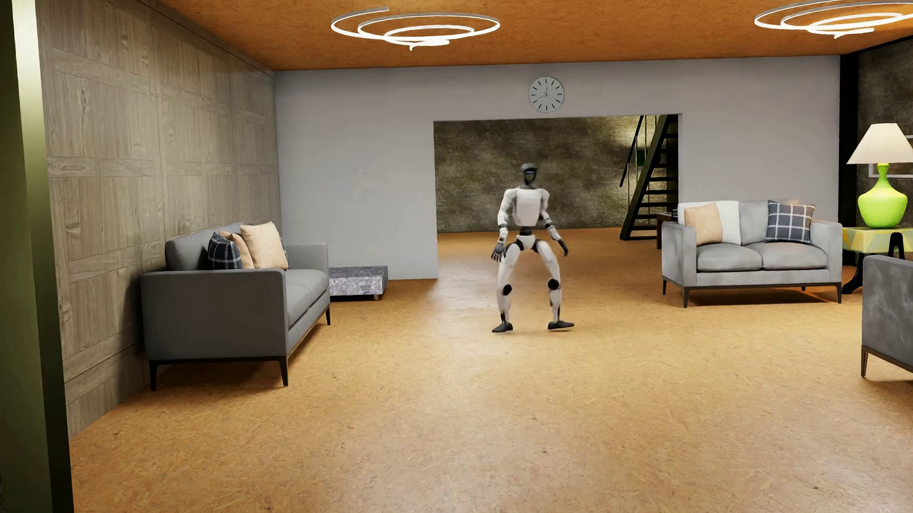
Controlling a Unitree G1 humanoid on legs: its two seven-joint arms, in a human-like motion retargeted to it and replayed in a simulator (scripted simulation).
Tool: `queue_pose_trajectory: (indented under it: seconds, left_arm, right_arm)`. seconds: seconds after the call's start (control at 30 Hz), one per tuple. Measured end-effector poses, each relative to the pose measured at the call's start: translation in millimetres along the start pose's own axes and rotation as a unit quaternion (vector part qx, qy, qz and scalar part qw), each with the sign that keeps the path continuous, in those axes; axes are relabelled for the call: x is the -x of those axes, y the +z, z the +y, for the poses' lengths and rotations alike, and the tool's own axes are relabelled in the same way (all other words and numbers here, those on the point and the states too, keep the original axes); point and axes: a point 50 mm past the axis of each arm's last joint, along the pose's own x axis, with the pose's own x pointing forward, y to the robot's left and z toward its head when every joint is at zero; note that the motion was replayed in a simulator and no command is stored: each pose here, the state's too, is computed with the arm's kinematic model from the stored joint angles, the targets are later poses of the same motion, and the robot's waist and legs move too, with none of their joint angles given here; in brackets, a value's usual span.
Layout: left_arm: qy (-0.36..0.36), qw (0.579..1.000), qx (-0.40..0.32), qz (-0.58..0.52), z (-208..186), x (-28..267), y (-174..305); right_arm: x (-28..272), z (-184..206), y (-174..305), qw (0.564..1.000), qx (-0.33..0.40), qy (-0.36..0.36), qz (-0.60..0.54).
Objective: Move towards the sofa
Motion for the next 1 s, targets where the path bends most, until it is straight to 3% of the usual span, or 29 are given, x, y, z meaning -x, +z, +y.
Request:
queue_pose_trajectory:
  seconds: [0.07,0.13,0.2,0.27,0.37,0.5,0.6,0.7,0.73,0.77,0.83,0.87,1.0]
  left_arm:
    - [0.022,0.997,0.055,0.046,5.0,6.6,-23.0]
    - [-0.015,0.995,0.035,0.087,-3.9,12.2,-43.1]
    - [-0.085,0.989,-0.025,0.118,-21.5,16.6,-55.7]
    - [-0.136,0.98,-0.045,0.139,-35.9,22.5,-61.0]
    - [-0.119,0.986,-0.067,0.094,-43.0,28.5,-53.1]
    - [-0.138,0.983,-0.111,0.049,-42.5,25.7,-41.6]
    - [-0.115,0.985,-0.118,0.054,-27.9,17.1,-36.4]
    - [-0.038,0.996,-0.037,0.077,-17.9,11.4,-30.7]
    - [-0.029,0.996,-0.007,0.082,-20.3,10.5,-26.4]
    - [-0.039,0.997,-0.007,0.07,-24.1,9.3,-21.8]
    - [-0.066,0.996,-0.061,0.013,-26.8,1.5,1.7]
    - [-0.075,0.992,-0.101,-0.011,-25.5,-3.6,14.7]
    - [-0.085,0.97,-0.209,-0.093,-25.1,-16.6,82.8]
  right_arm:
    - [5.5,-4.1,43.2,0.996,0.049,0.028,-0.073]
    - [17.0,-13.6,77.8,0.986,0.038,0.034,-0.16]
    - [29.2,-29.7,98.2,0.975,-0.022,-0.012,-0.222]
    - [41.4,-53.3,118.3,0.961,0.009,-0.068,-0.268]
    - [58.8,-94.1,149.2,0.941,0.055,-0.144,-0.302]
    - [56.0,-113.8,145.3,0.937,-0.031,-0.208,-0.279]
    - [30.5,-86.7,103.7,0.962,-0.07,-0.175,-0.198]
    - [3.4,-23.7,30.2,0.992,-0.095,-0.076,-0.029]
    - [0.2,-2.1,7.5,0.996,-0.074,-0.036,0.025]
    - [-0.8,15.9,-12.3,0.998,-0.009,0.017,0.056]
    - [4.3,47.5,-32.0,0.984,0.117,0.118,0.057]
    - [8.1,59.0,-40.8,0.982,0.112,0.141,0.049]
    - [33.9,109.5,-45.7,0.983,-0.126,0.13,0.043]
